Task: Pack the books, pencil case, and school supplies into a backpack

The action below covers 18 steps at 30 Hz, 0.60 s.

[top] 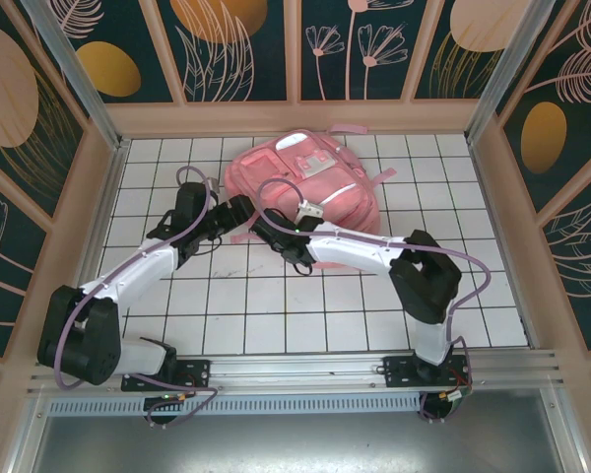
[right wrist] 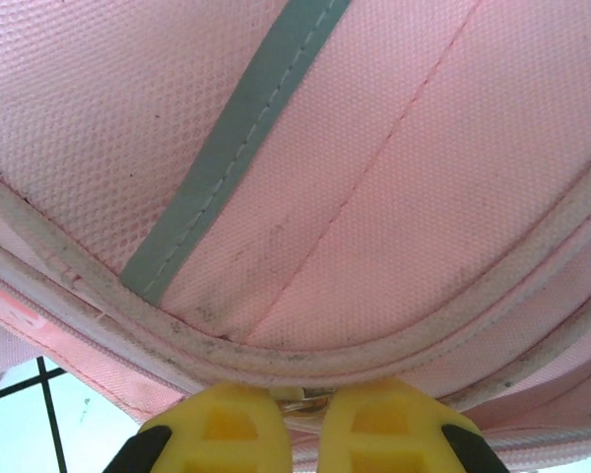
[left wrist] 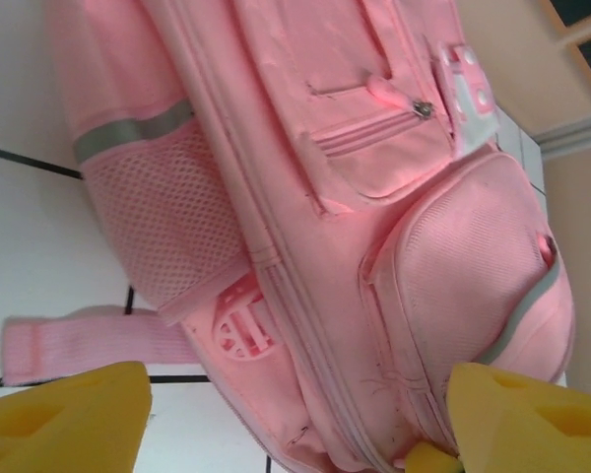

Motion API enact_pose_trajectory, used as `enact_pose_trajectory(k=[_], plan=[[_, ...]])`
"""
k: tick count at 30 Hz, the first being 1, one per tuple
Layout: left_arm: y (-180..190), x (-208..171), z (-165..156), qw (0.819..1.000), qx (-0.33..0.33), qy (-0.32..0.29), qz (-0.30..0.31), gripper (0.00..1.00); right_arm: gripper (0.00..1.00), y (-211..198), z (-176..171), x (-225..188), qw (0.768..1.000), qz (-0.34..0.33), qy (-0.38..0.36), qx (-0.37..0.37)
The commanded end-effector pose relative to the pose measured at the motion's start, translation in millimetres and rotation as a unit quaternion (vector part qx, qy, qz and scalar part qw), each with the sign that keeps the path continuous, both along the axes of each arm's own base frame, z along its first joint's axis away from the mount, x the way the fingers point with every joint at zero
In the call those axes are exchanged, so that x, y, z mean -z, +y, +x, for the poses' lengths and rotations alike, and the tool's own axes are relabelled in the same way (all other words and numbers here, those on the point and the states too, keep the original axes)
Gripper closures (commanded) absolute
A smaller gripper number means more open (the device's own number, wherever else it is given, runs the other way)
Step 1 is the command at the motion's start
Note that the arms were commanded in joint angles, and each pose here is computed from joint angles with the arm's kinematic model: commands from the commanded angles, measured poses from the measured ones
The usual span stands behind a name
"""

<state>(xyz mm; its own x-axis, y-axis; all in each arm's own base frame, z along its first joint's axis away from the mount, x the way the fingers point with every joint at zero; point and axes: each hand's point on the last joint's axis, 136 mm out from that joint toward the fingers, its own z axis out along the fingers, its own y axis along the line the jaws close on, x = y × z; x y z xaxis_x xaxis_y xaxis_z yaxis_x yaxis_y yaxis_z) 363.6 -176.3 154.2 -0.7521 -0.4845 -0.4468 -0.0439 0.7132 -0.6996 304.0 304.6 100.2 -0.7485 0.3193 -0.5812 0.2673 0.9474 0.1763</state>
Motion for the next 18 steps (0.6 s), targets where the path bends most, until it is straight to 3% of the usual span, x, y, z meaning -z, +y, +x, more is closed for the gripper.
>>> enact_pose_trajectory(k=[1,8,18], plan=[[-20.2,-11.3,4.2,0.997,0.033,-0.009,-0.064,0.30,1.00,-6.7,-3.0,-14.3,0.999,-0.005,-0.001,-0.051],[-48.6,-7.8,1.9,0.986,0.085,0.014,-0.144,0.51,1.00,7.8,-1.9,-20.5,0.990,0.045,0.005,-0.135],[-80.5,10.1,7.7,0.980,0.116,0.043,-0.153,0.56,1.00,5.5,0.3,-27.6,0.985,0.085,0.006,-0.152]])
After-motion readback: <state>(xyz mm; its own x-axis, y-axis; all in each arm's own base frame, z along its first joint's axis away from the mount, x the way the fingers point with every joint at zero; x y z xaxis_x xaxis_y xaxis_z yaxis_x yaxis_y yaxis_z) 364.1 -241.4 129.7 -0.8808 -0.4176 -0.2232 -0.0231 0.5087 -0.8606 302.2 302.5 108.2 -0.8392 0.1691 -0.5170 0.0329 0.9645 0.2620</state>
